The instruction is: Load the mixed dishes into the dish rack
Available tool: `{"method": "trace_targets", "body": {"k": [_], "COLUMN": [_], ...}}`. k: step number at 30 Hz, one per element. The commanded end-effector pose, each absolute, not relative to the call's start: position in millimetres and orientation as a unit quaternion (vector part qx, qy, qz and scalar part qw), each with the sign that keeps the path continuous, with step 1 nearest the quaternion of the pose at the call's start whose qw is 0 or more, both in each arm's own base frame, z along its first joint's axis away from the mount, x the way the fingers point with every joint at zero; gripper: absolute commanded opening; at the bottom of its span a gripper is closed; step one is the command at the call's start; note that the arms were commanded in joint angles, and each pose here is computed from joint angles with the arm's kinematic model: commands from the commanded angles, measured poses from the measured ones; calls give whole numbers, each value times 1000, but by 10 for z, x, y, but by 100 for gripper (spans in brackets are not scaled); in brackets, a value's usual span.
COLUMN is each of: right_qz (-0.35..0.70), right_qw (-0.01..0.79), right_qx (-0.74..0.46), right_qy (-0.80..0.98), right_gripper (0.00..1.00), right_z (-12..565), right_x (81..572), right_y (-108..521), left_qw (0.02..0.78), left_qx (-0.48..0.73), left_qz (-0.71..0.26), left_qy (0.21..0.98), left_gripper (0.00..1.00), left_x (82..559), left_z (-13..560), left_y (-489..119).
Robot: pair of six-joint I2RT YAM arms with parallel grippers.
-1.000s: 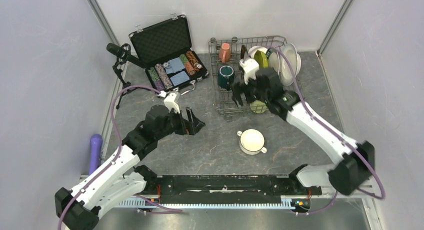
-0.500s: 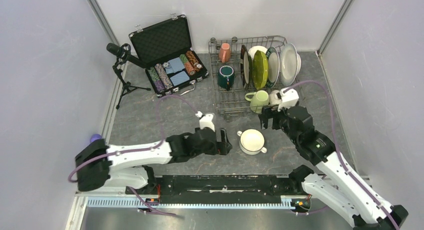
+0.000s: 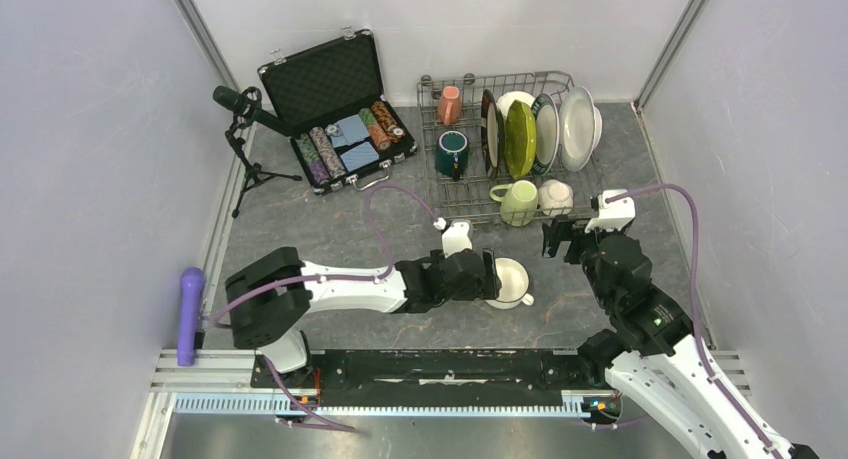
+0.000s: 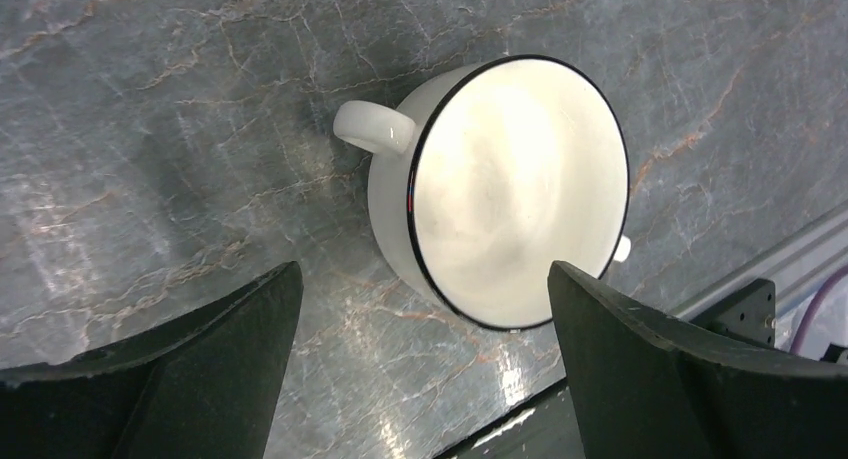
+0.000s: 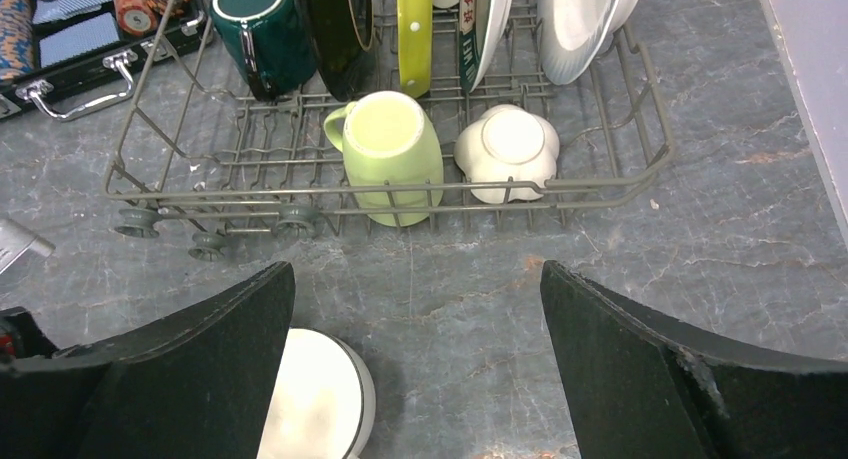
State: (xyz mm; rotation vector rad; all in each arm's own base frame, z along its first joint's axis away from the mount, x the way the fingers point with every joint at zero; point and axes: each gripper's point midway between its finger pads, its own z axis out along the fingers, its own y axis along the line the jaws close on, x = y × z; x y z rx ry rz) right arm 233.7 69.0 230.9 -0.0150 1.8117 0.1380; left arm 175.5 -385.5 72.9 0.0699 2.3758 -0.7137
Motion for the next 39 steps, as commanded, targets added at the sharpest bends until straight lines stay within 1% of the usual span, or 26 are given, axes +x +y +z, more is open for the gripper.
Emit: {"method": "trace_targets", "body": {"k": [1, 5, 6, 7, 8, 10, 11, 15, 17, 19, 20, 21, 22, 24, 27, 31, 33, 36, 38, 39], "right_qz": [52, 56, 57, 60, 62, 72, 79, 117, 164, 218, 244, 263, 282, 318, 386, 467, 510, 582, 622, 635], "right_qw": [617, 619, 619, 618, 618, 611, 604, 518, 480, 471, 474, 481, 488, 494, 486, 465, 445, 398, 369, 360], "right_qx": [3, 3, 2, 2, -1, -13, -26, -138, -184, -208, -212, -212, -213, -218, -243, -246, -236, -221, -210, -205], "right_qy": [786, 784, 784, 784, 784, 788, 792, 836, 842, 829, 819, 809, 798, 779, 746, 711, 698, 674, 658, 653], "right_gripper": [98, 98, 98, 98, 98, 98, 98, 98, 98, 98, 98, 98, 98, 98, 98, 98, 98, 93, 91, 91], "right_z": [2284, 2294, 2298, 2299, 2297, 2279, 2257, 2026, 1962, 2035, 2114, 2200, 2290, 2440, 2584, 2683, 2708, 2719, 2738, 2750], "right_x": [2341, 2332, 2331, 2329, 2329, 2328, 2324, 2213, 2098, 2001, 1964, 1945, 1925, 1889, 1778, 1649, 1590, 1473, 1402, 1388], "right_y": [647, 651, 658, 664, 677, 742, 794, 1152, 1369, 1561, 1642, 1690, 1744, 1855, 2083, 2300, 2400, 2548, 2611, 2630], "left_qw": [333, 320, 319, 321, 324, 339, 348, 378, 384, 383, 362, 357, 340, 343, 369, 401, 445, 532, 591, 616], "left_qx": [-23, -44, -44, -42, -41, -46, -50, -25, 7, 25, 33, 22, 15, 13, 33, 17, 32, 29, 30, 35], "left_qz": [-277, -268, -268, -269, -269, -275, -284, -318, -335, -387, -420, -471, -510, -564, -570, -588, -565, -500, -467, -466], "left_qy": [901, 908, 908, 907, 906, 899, 892, 869, 861, 839, 831, 806, 790, 751, 733, 702, 694, 682, 657, 634], "left_gripper": [95, 83, 76, 65, 51, 11, 3, 2, 2, 2, 2, 2, 2, 2, 2, 2, 2, 2, 2, 2], "left_x": [1885, 1886, 1887, 1894, 1904, 1931, 1948, 1913, 1846, 1768, 1702, 1734, 1698, 1721, 1704, 1817, 1896, 2116, 2267, 2302], "left_z": [728, 573, 547, 538, 539, 593, 654, 940, 1086, 1303, 1300, 1476, 1528, 1749, 1990, 2295, 2415, 2552, 2680, 2799], "left_y": [-4019, -4051, -4059, -4069, -4065, -4020, -3993, -3841, -3773, -3748, -3708, -3689, -3614, -3476, -3314, -3039, -2897, -2667, -2557, -2535]}}
